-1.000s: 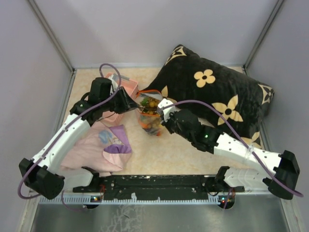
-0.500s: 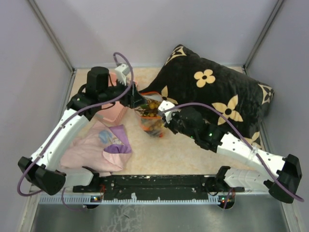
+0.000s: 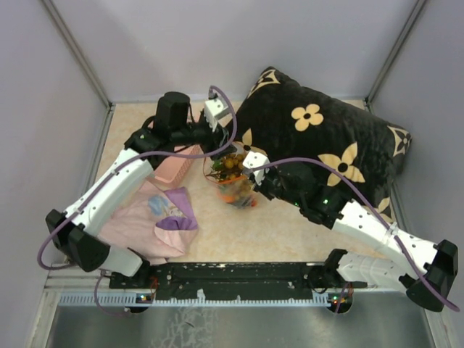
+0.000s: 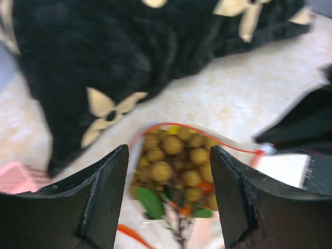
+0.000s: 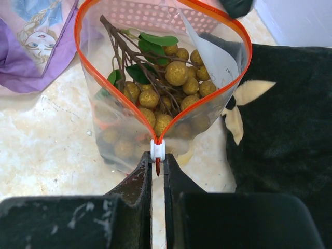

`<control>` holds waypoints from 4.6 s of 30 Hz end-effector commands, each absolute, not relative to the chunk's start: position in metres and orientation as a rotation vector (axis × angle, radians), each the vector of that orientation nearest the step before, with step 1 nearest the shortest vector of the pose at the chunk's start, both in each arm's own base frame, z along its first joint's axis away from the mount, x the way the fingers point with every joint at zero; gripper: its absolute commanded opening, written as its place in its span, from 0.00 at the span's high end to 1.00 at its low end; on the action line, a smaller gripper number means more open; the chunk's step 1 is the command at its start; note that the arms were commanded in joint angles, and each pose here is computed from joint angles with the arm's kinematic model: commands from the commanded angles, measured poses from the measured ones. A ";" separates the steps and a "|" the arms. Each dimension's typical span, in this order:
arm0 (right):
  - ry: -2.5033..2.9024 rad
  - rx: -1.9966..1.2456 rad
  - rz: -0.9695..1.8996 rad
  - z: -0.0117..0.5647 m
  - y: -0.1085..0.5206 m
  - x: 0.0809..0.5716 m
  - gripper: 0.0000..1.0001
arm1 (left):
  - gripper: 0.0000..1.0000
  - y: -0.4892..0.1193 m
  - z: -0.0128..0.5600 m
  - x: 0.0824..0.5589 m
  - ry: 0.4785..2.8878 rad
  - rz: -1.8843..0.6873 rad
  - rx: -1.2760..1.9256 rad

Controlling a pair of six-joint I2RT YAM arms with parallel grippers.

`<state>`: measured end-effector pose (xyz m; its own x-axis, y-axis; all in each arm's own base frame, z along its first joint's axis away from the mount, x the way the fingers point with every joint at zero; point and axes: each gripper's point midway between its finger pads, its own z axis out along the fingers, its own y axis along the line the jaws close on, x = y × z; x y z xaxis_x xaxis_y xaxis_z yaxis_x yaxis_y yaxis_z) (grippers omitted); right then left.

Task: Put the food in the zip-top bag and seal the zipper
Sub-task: Zip the zipper food storage bag at the center of the board.

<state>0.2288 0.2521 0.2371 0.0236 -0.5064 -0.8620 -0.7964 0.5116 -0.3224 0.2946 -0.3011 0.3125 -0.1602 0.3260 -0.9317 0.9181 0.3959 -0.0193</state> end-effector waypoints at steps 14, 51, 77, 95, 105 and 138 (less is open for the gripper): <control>1.502 -1.090 0.300 0.278 0.249 0.235 1.00 | 0.27 -0.250 0.243 0.355 1.998 -0.382 1.105; 1.411 -1.181 0.355 0.290 0.259 0.251 1.00 | 0.37 -0.208 0.305 0.302 1.896 -0.526 0.802; 1.406 -1.267 0.428 0.277 0.268 0.239 1.00 | 0.34 -0.324 0.284 0.218 1.117 -0.919 1.580; 1.388 -1.277 0.446 0.270 0.268 0.239 1.00 | 0.72 -0.339 0.253 0.234 1.149 -0.893 1.650; 1.369 -1.262 0.479 0.274 0.263 0.236 0.92 | 1.00 -0.341 0.251 0.228 1.147 -0.939 1.677; 1.352 -1.242 0.540 0.253 0.258 0.234 1.00 | 0.84 -0.341 0.268 0.223 1.132 -0.944 1.623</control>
<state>0.2305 0.2545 0.2176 0.1522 -0.4148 -0.8971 -0.8974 0.3222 -0.3013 0.2293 -0.3386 0.2453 0.2384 0.3132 -0.9193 0.9680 -0.1533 0.1988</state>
